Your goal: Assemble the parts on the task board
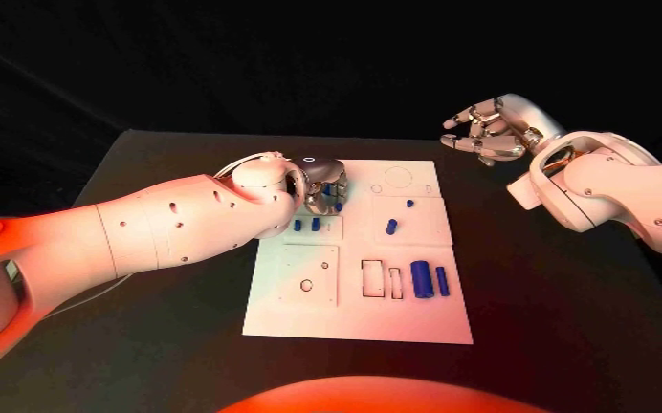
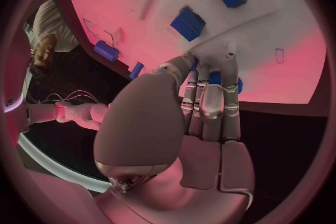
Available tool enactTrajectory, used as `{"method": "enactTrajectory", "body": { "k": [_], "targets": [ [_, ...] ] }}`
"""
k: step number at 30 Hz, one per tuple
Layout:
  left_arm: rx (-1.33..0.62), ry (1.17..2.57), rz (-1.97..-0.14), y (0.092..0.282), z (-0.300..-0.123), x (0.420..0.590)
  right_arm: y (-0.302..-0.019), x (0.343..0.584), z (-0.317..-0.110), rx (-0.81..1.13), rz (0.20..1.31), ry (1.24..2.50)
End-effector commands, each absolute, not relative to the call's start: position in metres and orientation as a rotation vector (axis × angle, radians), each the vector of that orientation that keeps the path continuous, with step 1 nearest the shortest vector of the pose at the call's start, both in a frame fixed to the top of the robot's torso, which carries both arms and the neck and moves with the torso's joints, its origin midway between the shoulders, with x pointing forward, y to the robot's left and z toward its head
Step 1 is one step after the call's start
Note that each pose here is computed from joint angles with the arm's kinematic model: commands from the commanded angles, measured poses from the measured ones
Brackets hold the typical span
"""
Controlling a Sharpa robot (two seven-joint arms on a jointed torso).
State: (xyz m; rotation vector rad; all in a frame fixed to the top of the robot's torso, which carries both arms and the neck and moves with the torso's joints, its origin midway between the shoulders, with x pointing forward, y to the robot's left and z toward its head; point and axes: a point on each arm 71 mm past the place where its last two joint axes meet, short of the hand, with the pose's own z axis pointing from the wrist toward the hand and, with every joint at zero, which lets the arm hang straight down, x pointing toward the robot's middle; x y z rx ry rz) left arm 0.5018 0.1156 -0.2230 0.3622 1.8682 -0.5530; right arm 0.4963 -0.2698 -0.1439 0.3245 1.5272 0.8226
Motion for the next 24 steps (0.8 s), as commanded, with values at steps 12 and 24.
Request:
{"method": "enactTrajectory", "body": {
  "k": [12, 24],
  "targets": [
    [0.379, 1.900, -0.545, 0.1125, -0.2268, 0.5029, -0.2680, 0.4960, -0.1437, 0.308, 0.829, 1.527],
    [0.382, 1.920, -0.554, 0.1106, -0.2284, 0.5020, -0.2677, 0.4959, -0.1437, 0.308, 0.830, 1.528]
  ]
}}
